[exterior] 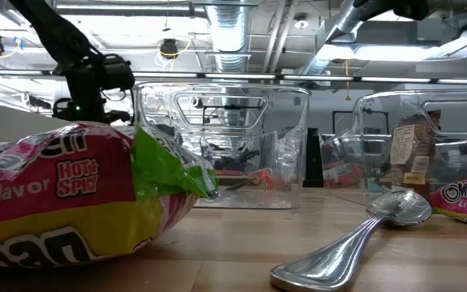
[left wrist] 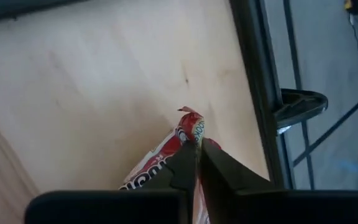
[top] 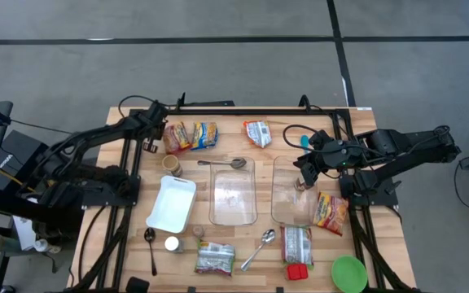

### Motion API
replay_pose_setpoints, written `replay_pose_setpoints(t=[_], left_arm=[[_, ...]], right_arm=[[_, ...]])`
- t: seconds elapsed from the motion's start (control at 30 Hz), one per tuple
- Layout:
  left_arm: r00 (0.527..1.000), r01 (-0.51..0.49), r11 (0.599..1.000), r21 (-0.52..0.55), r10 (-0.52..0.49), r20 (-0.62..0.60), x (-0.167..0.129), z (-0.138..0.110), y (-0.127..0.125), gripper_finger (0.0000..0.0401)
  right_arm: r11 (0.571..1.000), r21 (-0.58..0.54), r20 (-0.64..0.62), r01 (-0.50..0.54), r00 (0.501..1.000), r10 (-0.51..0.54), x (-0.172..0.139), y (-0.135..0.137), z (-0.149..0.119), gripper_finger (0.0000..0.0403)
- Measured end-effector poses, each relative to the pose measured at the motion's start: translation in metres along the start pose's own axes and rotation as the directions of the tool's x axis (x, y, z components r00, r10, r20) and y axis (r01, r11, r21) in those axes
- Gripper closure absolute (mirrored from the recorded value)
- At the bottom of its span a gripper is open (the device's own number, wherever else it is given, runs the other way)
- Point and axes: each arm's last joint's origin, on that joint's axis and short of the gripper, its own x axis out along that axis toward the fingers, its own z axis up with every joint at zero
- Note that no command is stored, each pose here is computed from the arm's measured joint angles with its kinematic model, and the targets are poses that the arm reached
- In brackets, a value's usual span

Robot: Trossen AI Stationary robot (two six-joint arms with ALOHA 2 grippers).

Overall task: Pick & Place Food Item
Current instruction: Put the top red noodle pack into the left transparent bin

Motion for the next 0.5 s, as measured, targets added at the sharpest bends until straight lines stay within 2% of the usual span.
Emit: replay_pose_setpoints(t=[0.23,0.5], left_arm=[[1.0,0.011,0.999,0.032,-0.011,-0.005,-0.002,-0.001,-0.001,0.0396],[0.993,0.115,0.988,0.102,-0.111,-0.039,-0.021,0.002,-0.005,0.04]], right_arm=[[1.0,0.0,0.0,0.0,1.0,0.0,0.0,0.0,0.0,0.0284],[1.0,0.0,0.0,0.0,1.0,0.0,0.0,0.0,0.0,0.0284]])
